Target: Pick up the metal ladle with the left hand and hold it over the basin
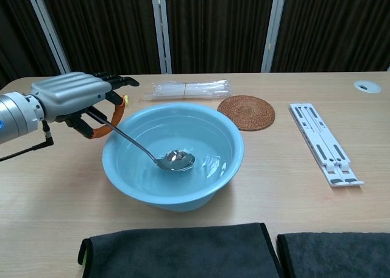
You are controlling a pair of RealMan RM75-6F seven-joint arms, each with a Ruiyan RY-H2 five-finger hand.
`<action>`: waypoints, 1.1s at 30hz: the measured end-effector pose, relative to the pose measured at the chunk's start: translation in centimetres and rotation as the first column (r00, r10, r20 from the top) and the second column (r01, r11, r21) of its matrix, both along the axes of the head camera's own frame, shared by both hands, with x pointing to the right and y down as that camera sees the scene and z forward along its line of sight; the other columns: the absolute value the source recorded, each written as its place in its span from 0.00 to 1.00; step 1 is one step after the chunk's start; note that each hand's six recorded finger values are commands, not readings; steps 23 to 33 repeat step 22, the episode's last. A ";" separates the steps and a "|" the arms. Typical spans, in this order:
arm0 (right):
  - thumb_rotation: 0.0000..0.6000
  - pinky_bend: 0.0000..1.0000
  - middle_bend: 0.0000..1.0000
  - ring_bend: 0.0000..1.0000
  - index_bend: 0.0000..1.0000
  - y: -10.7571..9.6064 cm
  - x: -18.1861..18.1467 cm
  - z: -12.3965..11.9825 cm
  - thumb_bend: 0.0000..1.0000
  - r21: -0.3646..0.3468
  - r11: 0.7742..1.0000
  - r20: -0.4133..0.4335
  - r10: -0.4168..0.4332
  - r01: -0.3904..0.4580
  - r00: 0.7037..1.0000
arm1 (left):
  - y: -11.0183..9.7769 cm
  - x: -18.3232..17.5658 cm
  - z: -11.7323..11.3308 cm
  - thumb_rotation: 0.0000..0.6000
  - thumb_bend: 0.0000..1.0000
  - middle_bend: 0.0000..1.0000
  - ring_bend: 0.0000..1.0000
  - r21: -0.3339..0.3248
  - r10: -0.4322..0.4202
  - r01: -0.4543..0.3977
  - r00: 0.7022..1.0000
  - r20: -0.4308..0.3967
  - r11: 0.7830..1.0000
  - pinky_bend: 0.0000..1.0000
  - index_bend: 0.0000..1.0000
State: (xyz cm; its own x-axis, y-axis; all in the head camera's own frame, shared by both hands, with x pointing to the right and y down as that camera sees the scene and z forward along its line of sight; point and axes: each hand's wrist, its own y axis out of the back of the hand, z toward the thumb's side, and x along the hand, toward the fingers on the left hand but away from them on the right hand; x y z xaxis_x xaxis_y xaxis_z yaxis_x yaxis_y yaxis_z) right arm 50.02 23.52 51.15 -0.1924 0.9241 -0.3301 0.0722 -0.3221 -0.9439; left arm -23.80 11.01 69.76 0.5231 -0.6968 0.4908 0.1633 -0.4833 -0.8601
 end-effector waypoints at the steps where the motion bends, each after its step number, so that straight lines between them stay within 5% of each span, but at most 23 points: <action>1: 1.00 0.00 0.00 0.00 0.00 0.0 0.0 0.0 0.00 0.000 1.000 0.000 0.000 0.000 1.000 | -0.1 0.0 -0.1 1.00 0.44 0.00 0.00 0.006 0.001 -0.001 1.000 -0.002 1.000 0.00 0.56; 22: 1.00 0.00 0.00 0.00 0.00 0.0 -0.3 0.0 0.00 -0.006 1.000 0.024 -0.002 0.002 1.000 | -1.9 0.0 -6.7 1.00 0.44 0.00 0.00 0.184 0.043 -0.042 0.999 0.001 0.982 0.00 0.57; 33: 1.00 0.00 0.00 0.00 0.00 0.0 -0.3 0.0 0.00 -0.006 1.000 0.024 -0.002 0.002 1.000 | -1.9 0.0 -6.7 1.00 0.44 0.00 0.00 0.184 0.043 -0.042 0.999 0.001 0.982 0.00 0.57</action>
